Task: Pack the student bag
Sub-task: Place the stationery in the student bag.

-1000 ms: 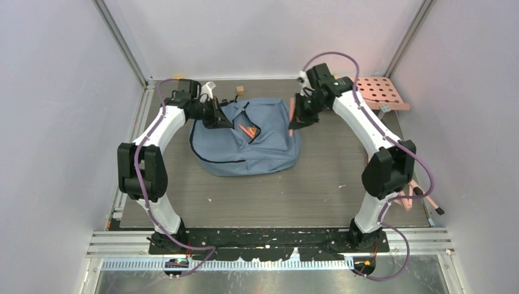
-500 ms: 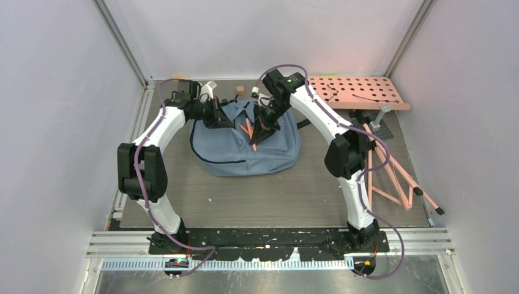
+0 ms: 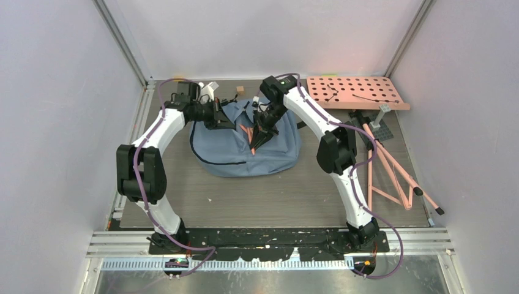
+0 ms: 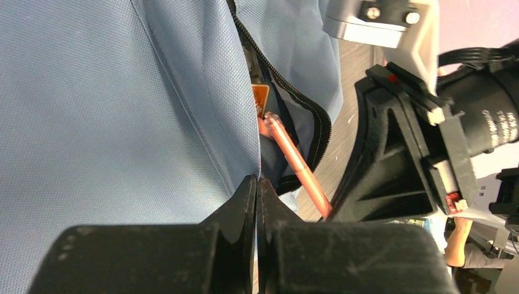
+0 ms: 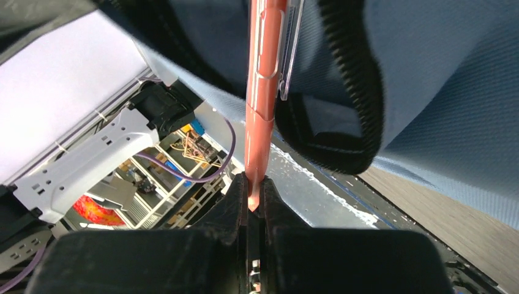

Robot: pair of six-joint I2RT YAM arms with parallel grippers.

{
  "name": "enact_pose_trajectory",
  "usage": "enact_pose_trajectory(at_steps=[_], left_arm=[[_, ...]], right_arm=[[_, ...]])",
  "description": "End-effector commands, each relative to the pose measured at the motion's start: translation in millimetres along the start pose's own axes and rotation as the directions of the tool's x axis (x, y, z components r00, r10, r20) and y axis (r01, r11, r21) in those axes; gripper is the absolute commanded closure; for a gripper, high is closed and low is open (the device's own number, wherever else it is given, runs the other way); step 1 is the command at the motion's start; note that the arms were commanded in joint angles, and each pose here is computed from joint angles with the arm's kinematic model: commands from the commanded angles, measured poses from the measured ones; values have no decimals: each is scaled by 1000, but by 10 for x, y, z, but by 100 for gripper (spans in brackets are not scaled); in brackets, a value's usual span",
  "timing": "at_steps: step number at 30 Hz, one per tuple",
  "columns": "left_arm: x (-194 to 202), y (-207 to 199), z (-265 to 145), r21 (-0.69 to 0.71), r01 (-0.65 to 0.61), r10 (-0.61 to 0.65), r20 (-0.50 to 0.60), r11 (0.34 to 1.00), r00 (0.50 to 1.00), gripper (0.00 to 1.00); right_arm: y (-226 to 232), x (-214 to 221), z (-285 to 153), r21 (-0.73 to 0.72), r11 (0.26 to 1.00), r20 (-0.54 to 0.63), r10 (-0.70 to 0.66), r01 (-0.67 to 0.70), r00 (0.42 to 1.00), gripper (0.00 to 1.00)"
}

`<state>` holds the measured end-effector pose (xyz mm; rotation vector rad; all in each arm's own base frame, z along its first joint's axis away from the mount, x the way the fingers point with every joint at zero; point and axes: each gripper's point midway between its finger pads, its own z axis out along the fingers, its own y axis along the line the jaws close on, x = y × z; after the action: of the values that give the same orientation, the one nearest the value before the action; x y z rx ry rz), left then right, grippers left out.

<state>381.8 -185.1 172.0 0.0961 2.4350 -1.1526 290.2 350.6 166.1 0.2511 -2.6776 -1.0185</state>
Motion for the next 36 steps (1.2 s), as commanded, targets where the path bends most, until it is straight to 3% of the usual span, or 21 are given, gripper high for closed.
enact_pose_trajectory(at_steps=[1, 8, 14, 21, 25, 31, 36], left_arm=[[29, -328, -201, 104, -96, 96, 11, 990, 995, 100], [202, -428, -217, 121, -169, 175, -42, 978, 984, 100], [350, -485, -227, 138, -187, 200, -90, 973, 976, 100], [399, -608, -236, 165, -187, 206, -106, 968, 973, 100], [430, -595, -239, 154, -184, 202, -112, 971, 973, 100], [360, -557, -226, 104, -134, 144, -90, 985, 986, 99], [74, -663, -271, 105, -90, 90, -4, 990, 996, 78]], right_arm=[[11, -36, -89, 25, 997, 18, 76, -77, 997, 99], [14, -370, -145, -17, 990, 103, 139, -138, 985, 99], [-67, -732, -196, 4, 988, 241, 146, -151, 959, 99], [-97, -1040, -191, 31, 994, 356, 88, -106, 930, 99], [-218, -1065, -269, 128, 990, 399, 7, -63, 917, 98], [-169, -1002, -475, 191, 981, 430, -104, 22, 897, 67], [47, -954, -675, 194, 972, 477, -209, 129, 854, 55]])
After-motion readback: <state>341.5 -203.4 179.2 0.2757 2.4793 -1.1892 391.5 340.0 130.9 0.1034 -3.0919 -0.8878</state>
